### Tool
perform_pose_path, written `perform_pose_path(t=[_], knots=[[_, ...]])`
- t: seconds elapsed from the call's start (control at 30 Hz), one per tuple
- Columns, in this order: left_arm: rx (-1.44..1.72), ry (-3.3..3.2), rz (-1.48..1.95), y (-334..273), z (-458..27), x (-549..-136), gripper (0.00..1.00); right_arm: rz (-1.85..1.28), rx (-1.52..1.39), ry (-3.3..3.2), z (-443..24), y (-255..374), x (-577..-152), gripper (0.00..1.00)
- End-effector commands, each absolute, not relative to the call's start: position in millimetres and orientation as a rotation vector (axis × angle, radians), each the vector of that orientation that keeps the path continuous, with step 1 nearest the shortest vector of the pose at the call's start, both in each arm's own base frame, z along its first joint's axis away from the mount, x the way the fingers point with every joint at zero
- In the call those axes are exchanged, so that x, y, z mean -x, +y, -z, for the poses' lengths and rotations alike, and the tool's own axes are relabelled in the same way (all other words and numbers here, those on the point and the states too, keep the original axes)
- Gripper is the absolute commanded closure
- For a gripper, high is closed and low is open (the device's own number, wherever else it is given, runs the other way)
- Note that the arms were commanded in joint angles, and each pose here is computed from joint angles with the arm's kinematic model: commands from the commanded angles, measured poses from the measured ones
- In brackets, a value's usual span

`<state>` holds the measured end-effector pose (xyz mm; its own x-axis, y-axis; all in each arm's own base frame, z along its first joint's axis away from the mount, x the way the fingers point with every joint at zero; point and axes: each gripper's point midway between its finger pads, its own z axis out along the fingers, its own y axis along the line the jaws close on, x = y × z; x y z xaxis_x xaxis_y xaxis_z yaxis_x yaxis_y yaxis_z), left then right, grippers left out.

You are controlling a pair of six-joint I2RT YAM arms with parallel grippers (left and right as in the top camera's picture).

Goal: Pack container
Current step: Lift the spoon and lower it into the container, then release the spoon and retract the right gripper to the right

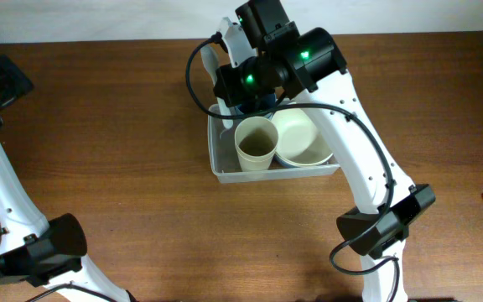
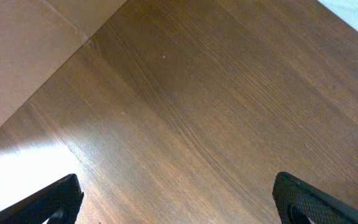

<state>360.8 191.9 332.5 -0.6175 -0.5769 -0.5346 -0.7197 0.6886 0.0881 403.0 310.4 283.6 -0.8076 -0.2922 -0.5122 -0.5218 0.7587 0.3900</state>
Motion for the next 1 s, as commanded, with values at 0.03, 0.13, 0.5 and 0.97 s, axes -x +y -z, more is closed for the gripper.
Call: perform_pose_path(t=[0.03, 0.13, 0.5, 0.97], knots=[[1.026, 2.438, -0.402, 194, -326, -362, 0.0, -0.763, 0.635, 2.588, -262, 319, -398, 0.89], [1.026, 2.438, -0.402, 194, -326, -362, 0.0, -0.759, 0.654, 2.624, -247, 324, -393, 0.89], [1.026, 2.438, -0.402, 194, -326, -362, 0.0, -0.682, 0.637, 2.702, -211, 330, -389, 0.87], [1.026, 2.439, -0.403, 194, -325, -362, 0.0, -0.517, 0.57, 2.743, -174, 311, -405, 0.75]])
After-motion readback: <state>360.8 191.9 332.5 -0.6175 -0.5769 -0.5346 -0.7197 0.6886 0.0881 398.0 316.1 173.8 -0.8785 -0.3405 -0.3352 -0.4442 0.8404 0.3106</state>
